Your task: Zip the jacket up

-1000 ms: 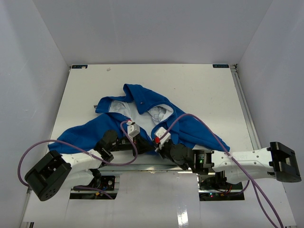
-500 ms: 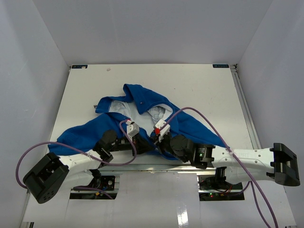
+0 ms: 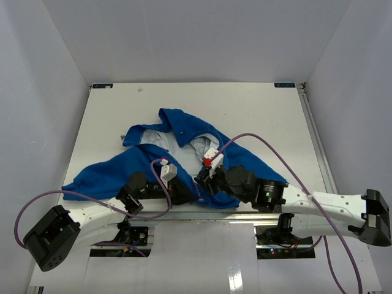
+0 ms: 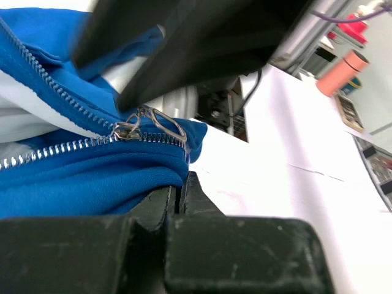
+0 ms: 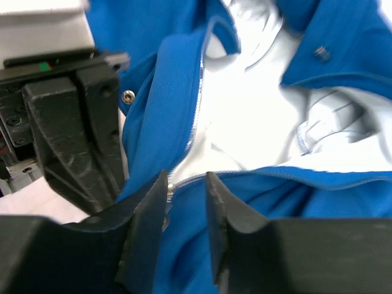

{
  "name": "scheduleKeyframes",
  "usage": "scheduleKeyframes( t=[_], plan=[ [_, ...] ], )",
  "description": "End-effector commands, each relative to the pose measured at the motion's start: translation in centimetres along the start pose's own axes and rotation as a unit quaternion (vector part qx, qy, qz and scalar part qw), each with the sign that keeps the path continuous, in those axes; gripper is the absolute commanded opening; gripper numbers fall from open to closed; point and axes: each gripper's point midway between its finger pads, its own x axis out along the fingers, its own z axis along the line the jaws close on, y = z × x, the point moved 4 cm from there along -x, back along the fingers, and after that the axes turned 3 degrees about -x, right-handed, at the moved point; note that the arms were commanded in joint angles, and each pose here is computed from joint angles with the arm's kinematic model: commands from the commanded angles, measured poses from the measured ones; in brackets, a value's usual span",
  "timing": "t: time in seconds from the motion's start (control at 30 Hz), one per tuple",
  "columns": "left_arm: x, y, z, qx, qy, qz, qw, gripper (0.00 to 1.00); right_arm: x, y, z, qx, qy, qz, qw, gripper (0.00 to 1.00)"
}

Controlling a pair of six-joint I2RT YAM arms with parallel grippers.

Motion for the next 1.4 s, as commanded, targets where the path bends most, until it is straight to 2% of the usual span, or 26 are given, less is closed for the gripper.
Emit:
scheduleKeyframes(
  t=[0.0, 0.1, 0.17, 0.27, 0.4, 0.6, 0.77, 0.97, 1.1, 1.37],
  plan=[
    [-0.3, 0.1, -1.9, 0.005, 0.054, 0.004, 0.999, 0.0, -2.2, -2.9, -0.4, -0.036, -0.027, -0.062, 0.997, 0.43],
    [-0.3, 0.0, -2.0, 0.005, 0.057, 0.002, 0.998, 0.0, -3.1, -2.6, 0.7, -0.132, -0.097, -0.113, 0.98, 0.49],
    [-0.3, -0.1, -2.1, 0.004, 0.061, 0.001, 0.998, 0.0, -3.3, -2.9, 0.9, -0.171, -0.112, -0.14, 0.969, 0.52],
    [-0.3, 0.0, -2.3, 0.005, 0.065, 0.004, 0.998, 0.0, -3.6, -2.4, 1.0, -0.241, -0.13, -0.135, 0.952, 0.54],
    [-0.5, 0.0, -2.4, 0.012, 0.067, 0.005, 0.998, 0.0, -4.5, -1.2, 1.3, -0.294, -0.15, -0.175, 0.928, 0.56],
    [-0.5, 0.0, -2.5, 0.014, 0.072, 0.007, 0.997, 0.0, -5.4, 0.2, 1.8, -0.319, -0.179, -0.187, 0.912, 0.59],
    [-0.5, -0.1, -2.7, 0.014, 0.078, 0.006, 0.997, 0.0, -4.8, 0.2, 2.1, -0.322, -0.188, -0.177, 0.911, 0.61],
    [-0.6, -0.1, -2.7, 0.017, 0.079, 0.005, 0.997, 0.0, -4.1, 0.5, 2.3, -0.326, -0.188, -0.179, 0.909, 0.6],
    [-0.6, 0.0, -2.7, 0.016, 0.079, 0.005, 0.997, 0.0, -4.0, 0.2, 2.3, -0.324, -0.181, -0.191, 0.909, 0.57],
    [-0.6, 0.1, -2.7, 0.014, 0.079, 0.004, 0.997, 0.0, -3.4, 0.3, 1.8, -0.315, -0.158, -0.184, 0.918, 0.42]
  ],
)
